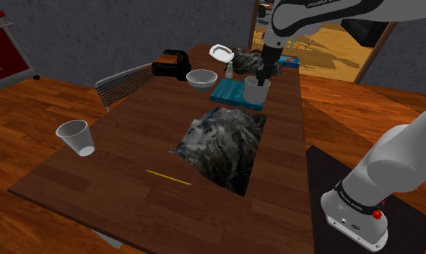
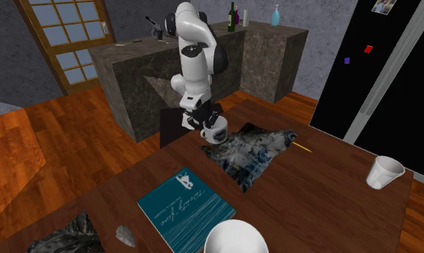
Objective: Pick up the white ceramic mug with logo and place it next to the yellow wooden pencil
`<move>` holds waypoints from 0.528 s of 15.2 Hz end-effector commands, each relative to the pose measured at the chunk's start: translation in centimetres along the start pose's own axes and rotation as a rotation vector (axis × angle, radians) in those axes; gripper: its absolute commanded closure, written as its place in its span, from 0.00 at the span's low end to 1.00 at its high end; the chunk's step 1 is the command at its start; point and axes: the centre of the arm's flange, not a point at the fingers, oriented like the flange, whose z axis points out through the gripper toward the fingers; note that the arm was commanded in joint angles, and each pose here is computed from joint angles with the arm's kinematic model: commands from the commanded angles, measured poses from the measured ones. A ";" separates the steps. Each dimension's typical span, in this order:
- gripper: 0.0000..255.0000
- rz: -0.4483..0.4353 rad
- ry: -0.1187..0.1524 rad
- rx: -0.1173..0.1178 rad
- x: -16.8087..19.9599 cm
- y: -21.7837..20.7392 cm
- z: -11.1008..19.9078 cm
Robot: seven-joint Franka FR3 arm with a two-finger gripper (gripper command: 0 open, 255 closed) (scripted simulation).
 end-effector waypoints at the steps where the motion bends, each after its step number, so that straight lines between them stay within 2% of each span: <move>1: 1.00 0.001 0.000 0.000 -0.6 -2.6 -0.1; 8: 1.00 0.001 0.000 0.000 -2.4 -11.7 0.8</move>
